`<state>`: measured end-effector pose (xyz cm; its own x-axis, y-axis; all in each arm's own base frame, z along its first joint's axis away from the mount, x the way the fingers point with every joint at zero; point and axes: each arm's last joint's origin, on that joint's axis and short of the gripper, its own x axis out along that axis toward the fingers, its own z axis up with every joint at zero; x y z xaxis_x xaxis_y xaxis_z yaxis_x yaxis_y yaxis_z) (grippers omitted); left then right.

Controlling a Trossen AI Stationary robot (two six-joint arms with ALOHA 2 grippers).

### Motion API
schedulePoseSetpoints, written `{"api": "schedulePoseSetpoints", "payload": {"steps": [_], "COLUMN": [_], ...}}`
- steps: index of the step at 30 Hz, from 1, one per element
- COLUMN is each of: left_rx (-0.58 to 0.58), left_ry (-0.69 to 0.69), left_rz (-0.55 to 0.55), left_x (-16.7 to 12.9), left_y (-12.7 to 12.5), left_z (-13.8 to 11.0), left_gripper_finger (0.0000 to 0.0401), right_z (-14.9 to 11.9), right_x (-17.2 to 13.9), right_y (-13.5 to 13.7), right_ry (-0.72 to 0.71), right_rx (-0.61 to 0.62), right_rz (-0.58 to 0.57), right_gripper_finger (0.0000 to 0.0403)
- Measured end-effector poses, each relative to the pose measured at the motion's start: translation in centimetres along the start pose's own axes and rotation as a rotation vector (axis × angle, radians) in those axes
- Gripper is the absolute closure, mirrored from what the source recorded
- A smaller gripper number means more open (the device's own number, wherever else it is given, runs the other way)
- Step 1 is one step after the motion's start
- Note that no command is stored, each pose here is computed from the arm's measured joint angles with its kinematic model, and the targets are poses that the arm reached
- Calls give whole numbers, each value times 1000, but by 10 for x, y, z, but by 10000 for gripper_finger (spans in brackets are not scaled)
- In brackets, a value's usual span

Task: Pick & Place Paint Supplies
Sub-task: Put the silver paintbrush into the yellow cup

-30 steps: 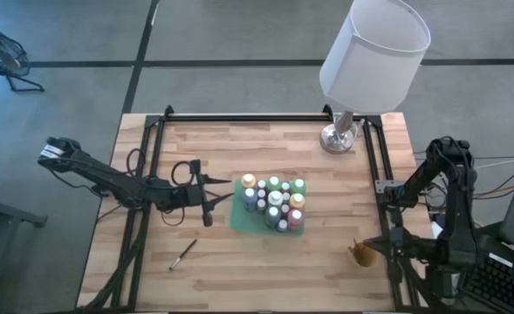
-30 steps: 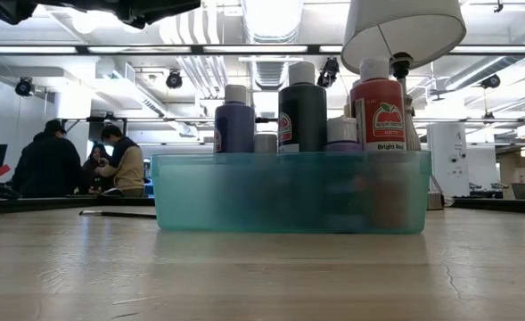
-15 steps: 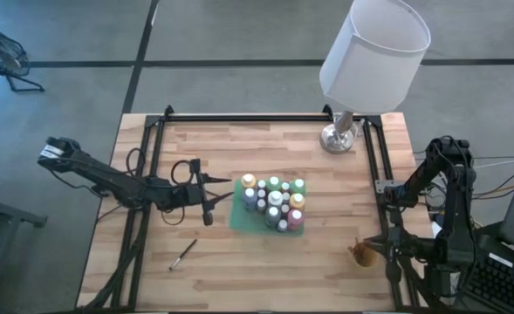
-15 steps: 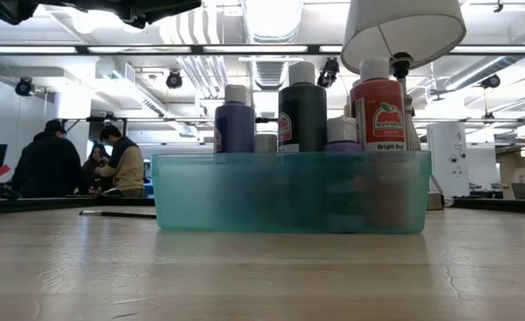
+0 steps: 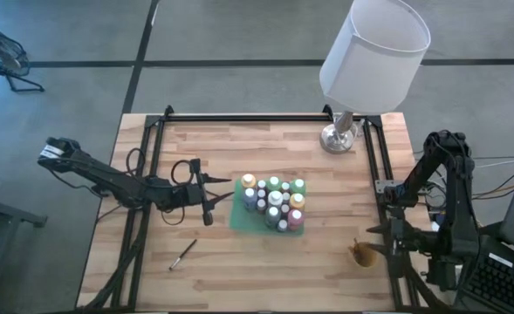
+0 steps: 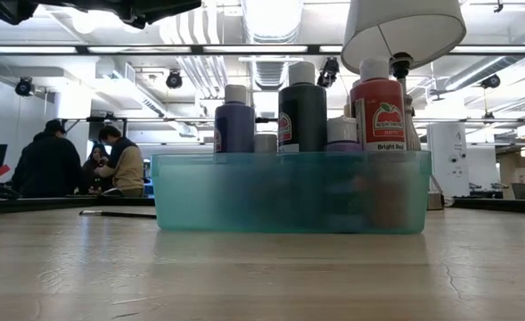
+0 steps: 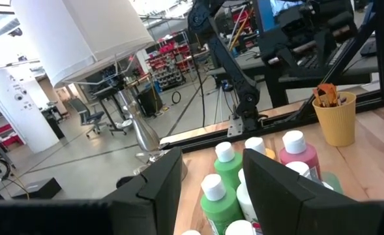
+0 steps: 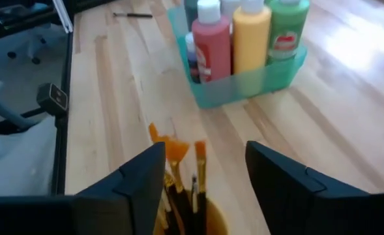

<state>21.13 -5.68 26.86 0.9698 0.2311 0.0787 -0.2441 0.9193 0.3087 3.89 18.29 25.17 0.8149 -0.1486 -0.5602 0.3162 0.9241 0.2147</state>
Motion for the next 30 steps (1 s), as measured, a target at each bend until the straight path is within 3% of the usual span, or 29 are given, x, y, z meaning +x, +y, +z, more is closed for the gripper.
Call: {"api": "schedulePoseSetpoints", "payload": {"steps": [8, 17, 24, 30], "left_rx": [15, 27, -24, -132], "left_ry": [124, 545, 905, 1188], "left_rz": [54, 148, 260, 258], "left_x": [2, -2, -20, -30], "left_y": [1, 13, 49, 78], "left_z": [-1, -1, 7, -3], "left_gripper_finger": [234, 236, 236, 236], "right_z": [30, 53, 62, 62], "right_x": [-12, -12, -9, -8], "right_y": [-11, -24, -29, -29], "right_ry": [-62, -95, -119, -121], "right_rx": [-29, -60, -68, -71], "right_rz": [66, 71, 52, 46], "right_gripper_finger": [188, 205, 207, 195]}}
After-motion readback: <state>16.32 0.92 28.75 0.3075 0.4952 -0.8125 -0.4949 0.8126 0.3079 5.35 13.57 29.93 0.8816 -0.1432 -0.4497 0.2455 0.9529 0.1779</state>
